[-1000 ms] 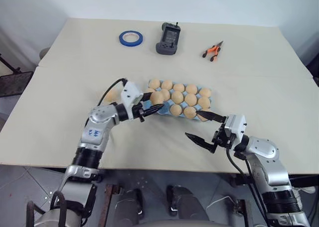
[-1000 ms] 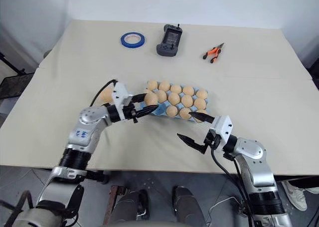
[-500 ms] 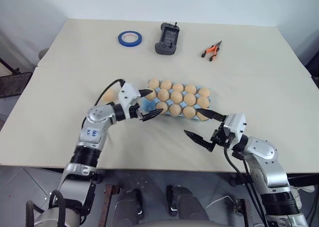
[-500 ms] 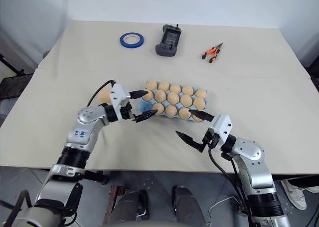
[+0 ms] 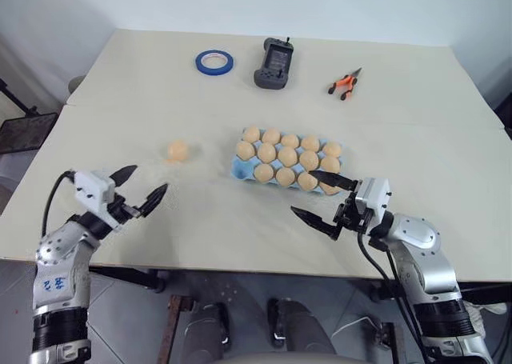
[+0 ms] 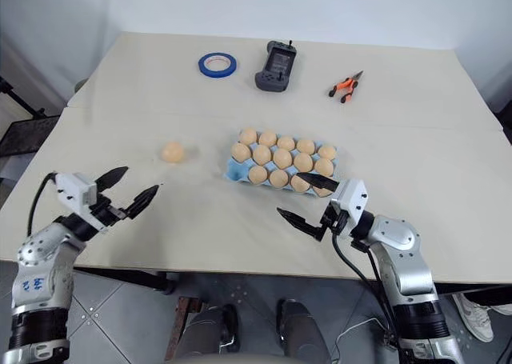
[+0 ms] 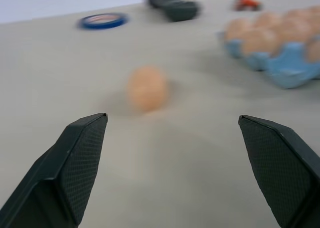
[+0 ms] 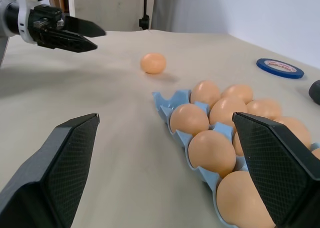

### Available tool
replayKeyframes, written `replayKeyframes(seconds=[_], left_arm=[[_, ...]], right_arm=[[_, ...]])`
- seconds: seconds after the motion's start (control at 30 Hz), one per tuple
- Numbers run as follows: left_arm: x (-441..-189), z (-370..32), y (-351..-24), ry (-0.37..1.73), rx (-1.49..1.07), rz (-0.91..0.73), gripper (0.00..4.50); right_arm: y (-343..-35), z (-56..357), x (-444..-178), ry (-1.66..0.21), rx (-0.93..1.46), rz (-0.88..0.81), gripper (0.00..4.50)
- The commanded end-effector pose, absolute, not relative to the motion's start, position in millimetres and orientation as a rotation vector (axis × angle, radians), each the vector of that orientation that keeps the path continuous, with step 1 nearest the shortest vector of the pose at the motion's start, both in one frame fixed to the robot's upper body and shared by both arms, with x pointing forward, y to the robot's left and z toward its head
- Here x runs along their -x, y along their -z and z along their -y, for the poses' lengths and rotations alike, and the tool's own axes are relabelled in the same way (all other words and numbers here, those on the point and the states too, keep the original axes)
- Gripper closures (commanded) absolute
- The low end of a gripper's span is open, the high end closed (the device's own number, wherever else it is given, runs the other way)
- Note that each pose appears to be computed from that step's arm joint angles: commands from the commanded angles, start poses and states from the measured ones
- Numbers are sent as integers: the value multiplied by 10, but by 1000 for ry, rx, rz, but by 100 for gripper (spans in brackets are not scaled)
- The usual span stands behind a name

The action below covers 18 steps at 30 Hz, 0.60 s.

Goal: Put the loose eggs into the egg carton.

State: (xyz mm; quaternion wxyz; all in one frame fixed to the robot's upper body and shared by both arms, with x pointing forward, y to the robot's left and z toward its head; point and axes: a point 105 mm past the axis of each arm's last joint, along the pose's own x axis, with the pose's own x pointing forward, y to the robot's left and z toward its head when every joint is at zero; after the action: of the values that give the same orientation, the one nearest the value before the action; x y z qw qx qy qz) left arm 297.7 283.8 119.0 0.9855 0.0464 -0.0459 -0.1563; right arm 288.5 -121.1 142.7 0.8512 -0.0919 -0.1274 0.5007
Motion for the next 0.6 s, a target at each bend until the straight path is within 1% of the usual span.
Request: replayKeyframes(seconds=[0.03,0.13,0.2,0.4,0.47,0.6], left_arm=[[-2935,-2855,-1189,245,-69,87,3],[-3026,-2745,-1234,262,-58,99,3],[-3153,-2692,-1294,267,-55,110,3],[-3629,-2534,-1462,286,-60,106,3],[-3789,-2470,-1463,291,-78,82,3],[-4013,-2406,-1449,290,-87,43,3]], right_arm=[[-1525,1193,-2881,-1072,192,323,0],[-1514,1190,-2889,-1076,194,322,0],[-1509,1182,-2897,-1078,195,321,0],[-1518,1171,-2913,-1077,197,325,0],[-1520,1166,-2915,-1075,197,327,0],[-1526,1150,-2915,-1070,196,332,0]])
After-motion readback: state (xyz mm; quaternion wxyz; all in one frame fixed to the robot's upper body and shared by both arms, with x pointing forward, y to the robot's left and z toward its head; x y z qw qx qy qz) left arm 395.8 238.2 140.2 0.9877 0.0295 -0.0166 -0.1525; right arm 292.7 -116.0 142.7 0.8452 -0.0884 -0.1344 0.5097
